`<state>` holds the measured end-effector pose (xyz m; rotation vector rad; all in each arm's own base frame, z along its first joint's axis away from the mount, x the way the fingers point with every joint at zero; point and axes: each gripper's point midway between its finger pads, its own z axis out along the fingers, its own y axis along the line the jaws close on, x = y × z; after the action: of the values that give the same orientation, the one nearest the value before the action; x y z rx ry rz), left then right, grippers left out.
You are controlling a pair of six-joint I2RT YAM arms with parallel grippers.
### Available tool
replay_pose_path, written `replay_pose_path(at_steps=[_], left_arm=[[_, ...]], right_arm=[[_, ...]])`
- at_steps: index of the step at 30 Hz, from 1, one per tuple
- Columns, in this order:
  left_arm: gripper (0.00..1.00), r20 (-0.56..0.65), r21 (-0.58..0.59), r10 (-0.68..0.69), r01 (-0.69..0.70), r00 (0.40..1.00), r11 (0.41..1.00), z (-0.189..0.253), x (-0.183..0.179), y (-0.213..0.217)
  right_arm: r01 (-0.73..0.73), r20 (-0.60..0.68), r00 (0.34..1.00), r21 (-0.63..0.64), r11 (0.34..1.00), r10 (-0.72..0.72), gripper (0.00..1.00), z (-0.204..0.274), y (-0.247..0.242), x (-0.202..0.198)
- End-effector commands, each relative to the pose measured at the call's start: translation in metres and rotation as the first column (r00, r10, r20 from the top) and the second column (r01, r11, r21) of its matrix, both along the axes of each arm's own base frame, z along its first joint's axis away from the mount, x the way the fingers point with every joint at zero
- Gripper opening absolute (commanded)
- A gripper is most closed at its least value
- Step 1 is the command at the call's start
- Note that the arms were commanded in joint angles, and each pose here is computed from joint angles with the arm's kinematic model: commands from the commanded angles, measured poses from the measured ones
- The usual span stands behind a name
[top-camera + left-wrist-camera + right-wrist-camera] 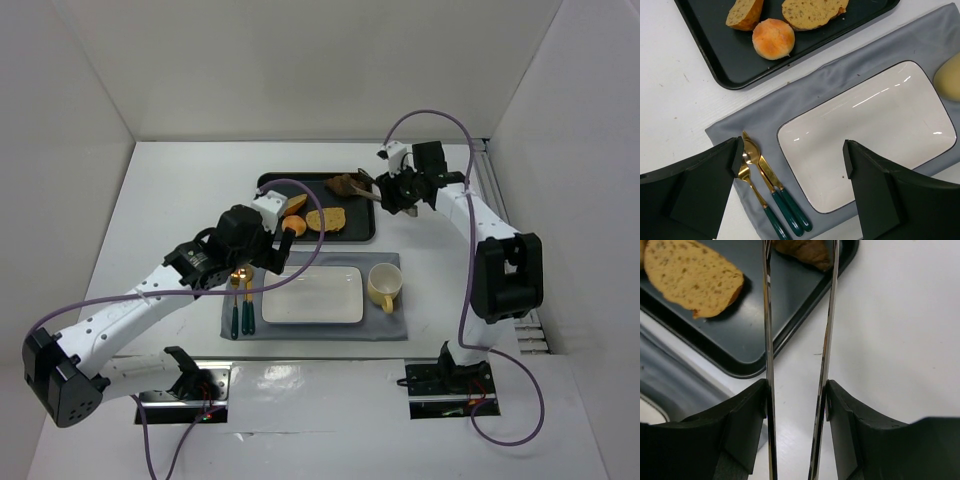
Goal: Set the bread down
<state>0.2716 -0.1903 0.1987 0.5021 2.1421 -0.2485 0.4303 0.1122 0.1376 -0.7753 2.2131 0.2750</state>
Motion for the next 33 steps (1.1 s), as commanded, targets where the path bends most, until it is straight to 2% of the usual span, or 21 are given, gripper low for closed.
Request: replay_pose_path(at_steps=[1,9,29,33], left_arm=[[1.00,0.030,-0.008,0.013,-0.013,0.999,1.000,0.004,0.006,0.000],[1.00,0.023,-0.002,0.013,-0.013,1.000,1.000,0.001,0.007,-0.001],[1.00,0.023,-0.002,0.013,-0.013,1.000,1.000,0.001,0.007,-0.001],[1.00,0.023,-0.002,0.013,-0.013,1.000,1.000,0.001,0.007,-0.001]], right_arm=[[0.046,0.220,0.975,-0.024,0.999,-0.040,0.58,0.053,0.000,0.043],[0.032,0.171,0.985,-0.037,0.999,-0.025,0.58,0.031,0.002,0.047],[-0.051,0.114,0.992,-0.003,0.999,0.052,0.58,0.023,0.025,0.033],[-0.044,0.073,0.996,-0.029,0.999,0.046,0.59,0.006,0.021,0.029]])
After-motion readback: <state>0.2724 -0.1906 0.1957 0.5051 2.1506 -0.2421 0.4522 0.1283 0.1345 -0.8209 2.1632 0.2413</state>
